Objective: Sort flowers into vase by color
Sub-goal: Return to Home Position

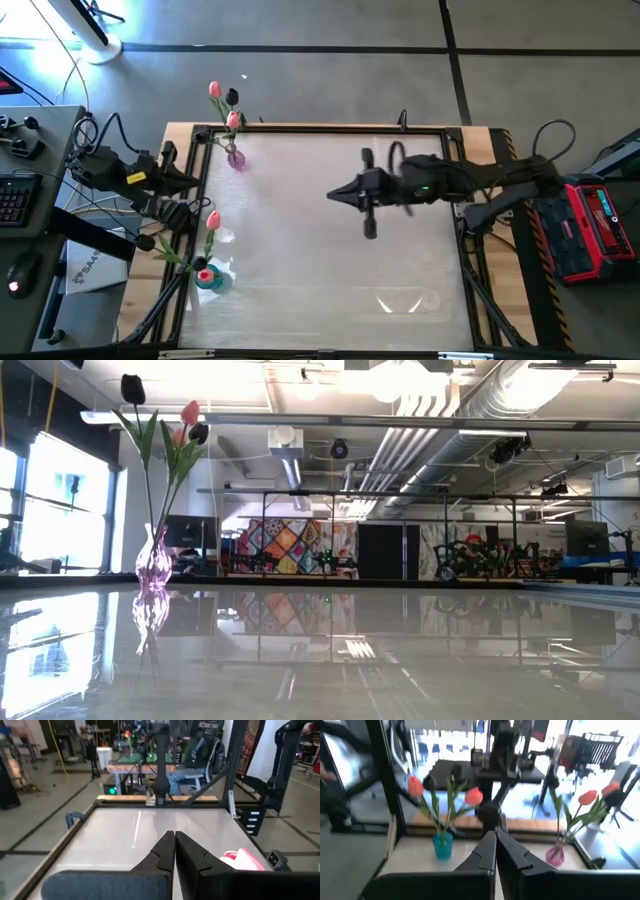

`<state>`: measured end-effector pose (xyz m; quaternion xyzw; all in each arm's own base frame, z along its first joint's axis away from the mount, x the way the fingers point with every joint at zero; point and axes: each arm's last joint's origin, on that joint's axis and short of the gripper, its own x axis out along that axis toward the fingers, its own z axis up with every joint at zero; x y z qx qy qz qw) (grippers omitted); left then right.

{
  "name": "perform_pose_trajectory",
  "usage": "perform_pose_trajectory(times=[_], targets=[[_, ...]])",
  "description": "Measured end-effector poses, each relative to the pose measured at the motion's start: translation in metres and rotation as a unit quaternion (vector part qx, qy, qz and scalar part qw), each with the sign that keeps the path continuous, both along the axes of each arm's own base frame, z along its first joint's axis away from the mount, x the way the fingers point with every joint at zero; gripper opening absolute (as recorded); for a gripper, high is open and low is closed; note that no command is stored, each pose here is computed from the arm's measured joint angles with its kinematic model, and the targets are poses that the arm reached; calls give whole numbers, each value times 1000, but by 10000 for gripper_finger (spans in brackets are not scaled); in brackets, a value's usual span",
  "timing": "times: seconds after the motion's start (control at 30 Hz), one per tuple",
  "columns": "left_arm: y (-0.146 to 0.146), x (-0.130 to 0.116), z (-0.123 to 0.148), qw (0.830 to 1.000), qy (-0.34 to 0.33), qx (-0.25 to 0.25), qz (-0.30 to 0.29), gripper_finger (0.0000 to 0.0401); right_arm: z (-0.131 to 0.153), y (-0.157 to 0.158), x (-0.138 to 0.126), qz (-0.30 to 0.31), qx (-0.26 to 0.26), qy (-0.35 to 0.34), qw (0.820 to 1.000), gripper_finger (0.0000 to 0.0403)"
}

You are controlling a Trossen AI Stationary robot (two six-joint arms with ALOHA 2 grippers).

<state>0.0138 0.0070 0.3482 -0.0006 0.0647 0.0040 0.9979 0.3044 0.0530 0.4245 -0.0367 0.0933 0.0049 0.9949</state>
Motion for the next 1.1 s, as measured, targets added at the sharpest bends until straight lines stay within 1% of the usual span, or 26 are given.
perform_pose_trajectory(times=[0.13,0.23,0.27,0.37,0.5,0.63,0.73,0.8,0.9,0.97,1.1], targets=[[6,-12,-3,1000,-18,22,-1,0,-15,-4,-22,0,7,-50,999,0],[10,-18,-9,999,-36,20,16,0,-27,-8,-36,-24,6,-56,998,0],[10,-20,-11,999,-39,18,20,0,-32,-9,-39,-27,14,-51,998,0],[11,-20,-22,999,-42,7,24,0,-42,-10,-41,-35,61,-46,996,0],[8,-13,-37,999,-33,10,24,0,-46,-15,-40,-81,70,-44,993,0],[3,-4,-46,999,-35,10,24,0,-41,-12,-46,-65,10,-52,996,0],[2,-1,-48,999,-42,7,25,0,-38,-11,-55,-49,-11,-44,998,0],[3,-2,-49,998,-49,8,29,0,-37,-15,-63,-51,-25,-29,998,0],[3,-2,-49,998,-51,7,40,0,-34,-21,-75,-58,-35,-18,998,0],[3,-2,-50,998,-50,9,42,0,-29,-26,-84,-63,-34,-23,997,0],[3,0,-51,998,-47,14,47,0,-25,-32,-101,-59,-40,-18,997,0]])
